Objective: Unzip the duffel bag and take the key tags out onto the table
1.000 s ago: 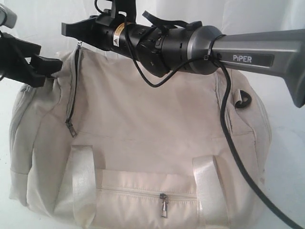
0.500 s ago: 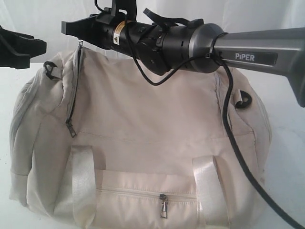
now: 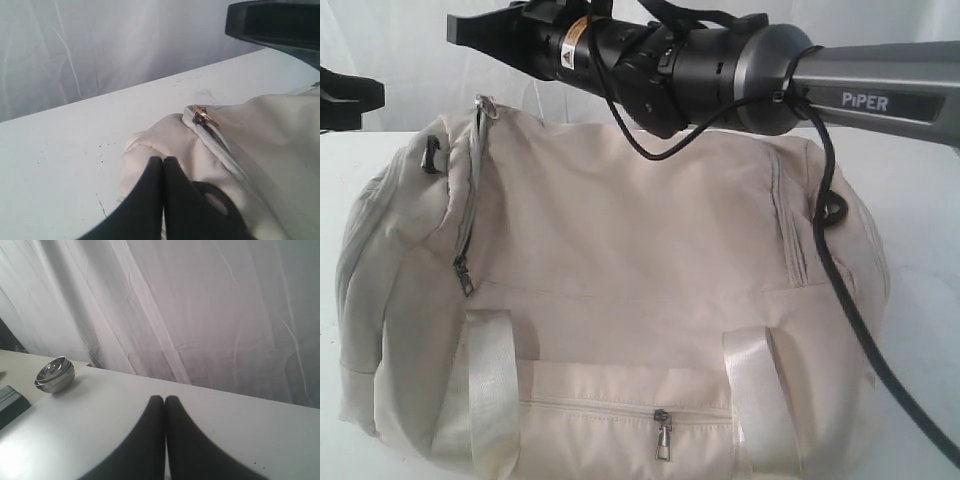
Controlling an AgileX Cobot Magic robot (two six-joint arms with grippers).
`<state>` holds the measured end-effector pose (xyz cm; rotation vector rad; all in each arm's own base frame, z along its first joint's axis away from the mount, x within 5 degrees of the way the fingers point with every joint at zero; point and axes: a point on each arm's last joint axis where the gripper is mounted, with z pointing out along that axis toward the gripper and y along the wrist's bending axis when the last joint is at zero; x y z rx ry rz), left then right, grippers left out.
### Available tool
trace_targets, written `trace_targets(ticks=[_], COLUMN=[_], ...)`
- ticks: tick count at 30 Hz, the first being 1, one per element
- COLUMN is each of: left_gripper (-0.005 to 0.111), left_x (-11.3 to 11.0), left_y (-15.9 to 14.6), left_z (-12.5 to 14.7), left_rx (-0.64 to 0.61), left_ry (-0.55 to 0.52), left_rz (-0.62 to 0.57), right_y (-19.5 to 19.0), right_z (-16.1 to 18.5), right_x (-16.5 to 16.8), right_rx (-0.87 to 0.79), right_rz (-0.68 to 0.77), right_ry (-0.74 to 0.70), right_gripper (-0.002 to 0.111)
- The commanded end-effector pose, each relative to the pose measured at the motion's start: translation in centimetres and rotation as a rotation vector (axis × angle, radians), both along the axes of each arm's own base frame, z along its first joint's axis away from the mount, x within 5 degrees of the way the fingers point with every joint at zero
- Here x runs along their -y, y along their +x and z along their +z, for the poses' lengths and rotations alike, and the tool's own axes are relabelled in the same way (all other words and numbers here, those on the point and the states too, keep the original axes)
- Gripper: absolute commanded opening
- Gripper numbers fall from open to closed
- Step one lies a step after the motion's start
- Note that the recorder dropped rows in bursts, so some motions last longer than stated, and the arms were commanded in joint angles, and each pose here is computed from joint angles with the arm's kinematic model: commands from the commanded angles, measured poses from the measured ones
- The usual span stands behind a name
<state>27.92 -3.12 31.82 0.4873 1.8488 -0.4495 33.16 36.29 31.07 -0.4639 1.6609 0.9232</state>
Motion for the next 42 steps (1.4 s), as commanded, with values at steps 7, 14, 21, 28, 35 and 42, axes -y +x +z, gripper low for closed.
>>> trace_targets(ticks=[7, 14, 21, 28, 35, 42], left_gripper=[0.027, 0.065, 0.068, 0.047, 0.002, 0.0], left_x=[-0.8, -0.6, -0.1, 0.3, 0.2, 0.1], left_y=[-1.1, -1.9, -1.6, -0.8, -0.6, -0.6], left_z=[-1.1, -3.3, -4.0, -5.3, -5.5, -5.6], left_rx=[-0.105, -0.156, -0.177, -0.218, -0.209, -0.19], left_ry=[-0.121, -0.105, -0.086, -0.073, -0.045, -0.019], left_rz=[-0.029, -0.048, -0.033, -0.03, -0.02, -0.03], right_y=[0.2, 0.3, 0.6, 0.6, 0.6, -0.1], right_z=[1.3, 1.1, -1.0, -1.5, -2.6, -2.5], right_x=[0.6, 0.6, 1.1, 1.1, 1.7, 0.9], right_rx=[0.037, 0.019, -0.125, -0.246, 0.073, 0.27], right_rz=[-0.006, -0.015, -0.079, -0.106, -0.019, 0.063], right_ry=[0.025, 0.003, -0.14, -0.07, -0.532, -0.679], right_gripper=[0.0, 0.0, 0.0, 0.0, 0.0, 0.0])
